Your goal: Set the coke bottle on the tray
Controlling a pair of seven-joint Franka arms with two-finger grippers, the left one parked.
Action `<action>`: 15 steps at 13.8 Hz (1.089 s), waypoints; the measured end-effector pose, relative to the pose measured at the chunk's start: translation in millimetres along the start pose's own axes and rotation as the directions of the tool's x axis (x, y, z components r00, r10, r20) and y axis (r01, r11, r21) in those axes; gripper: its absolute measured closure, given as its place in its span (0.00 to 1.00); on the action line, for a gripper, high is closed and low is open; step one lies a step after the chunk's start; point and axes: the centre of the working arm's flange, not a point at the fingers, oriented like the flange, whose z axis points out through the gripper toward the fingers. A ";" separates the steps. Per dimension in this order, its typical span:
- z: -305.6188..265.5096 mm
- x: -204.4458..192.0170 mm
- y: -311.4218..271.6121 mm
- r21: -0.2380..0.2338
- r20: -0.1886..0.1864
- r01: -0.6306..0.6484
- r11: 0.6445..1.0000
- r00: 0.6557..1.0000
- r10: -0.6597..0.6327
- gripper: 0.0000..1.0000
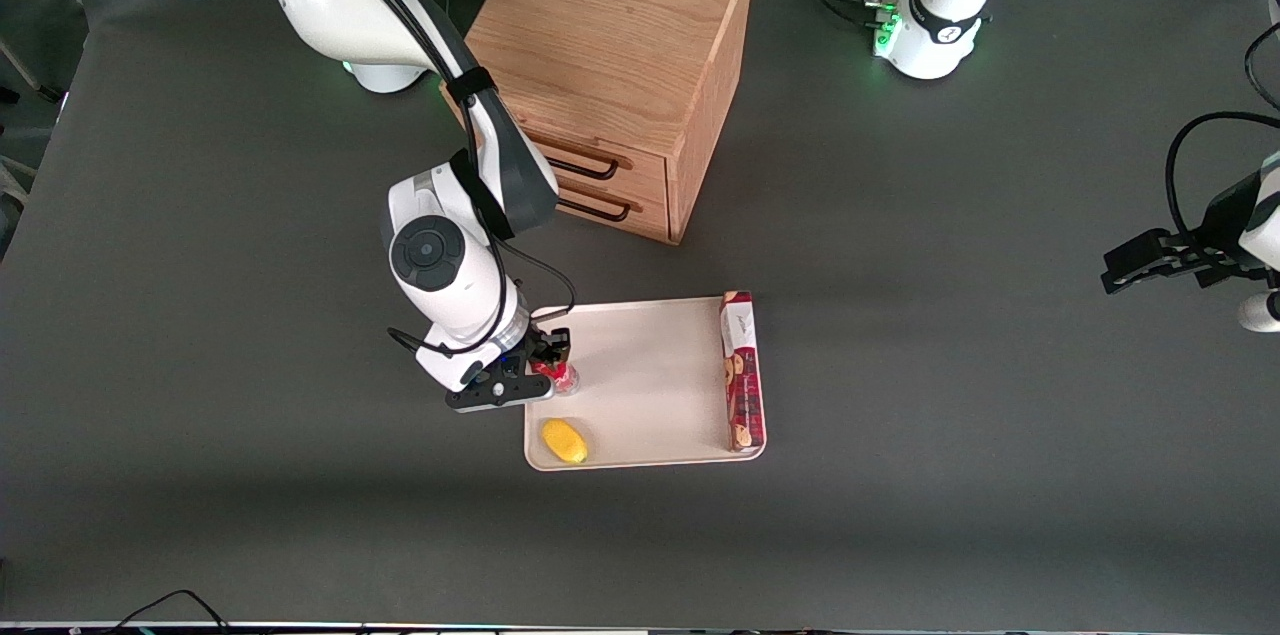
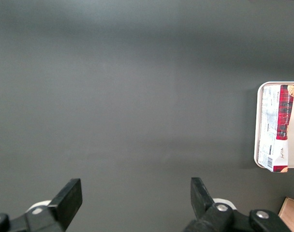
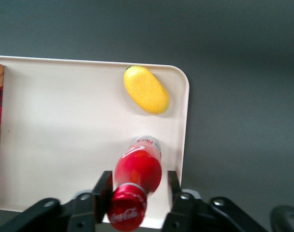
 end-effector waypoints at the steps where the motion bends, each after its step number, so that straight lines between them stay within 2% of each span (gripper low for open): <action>1: 0.4 0.1 0.3 0.000 0.001 -0.001 1.000 1.000 0.001 0.29; 4: 0.5 0.2 0.6 0.000 0.000 -0.001 1.000 1.000 0.001 0.00; 9: -24.3 8.6 3.3 0.004 -0.014 -0.006 1.000 1.000 0.007 0.00; 10: -45.2 10.6 11.1 0.005 -0.001 -0.017 1.000 1.000 0.017 0.00; 12: -103.5 5.3 42.0 0.012 0.065 -0.055 0.998 0.996 0.054 0.00; 13: -137.7 -1.1 64.0 0.017 0.076 -0.075 0.997 0.994 0.073 0.00; 15: -193.6 -28.4 120.3 -0.004 0.072 -0.109 0.994 0.991 0.109 0.00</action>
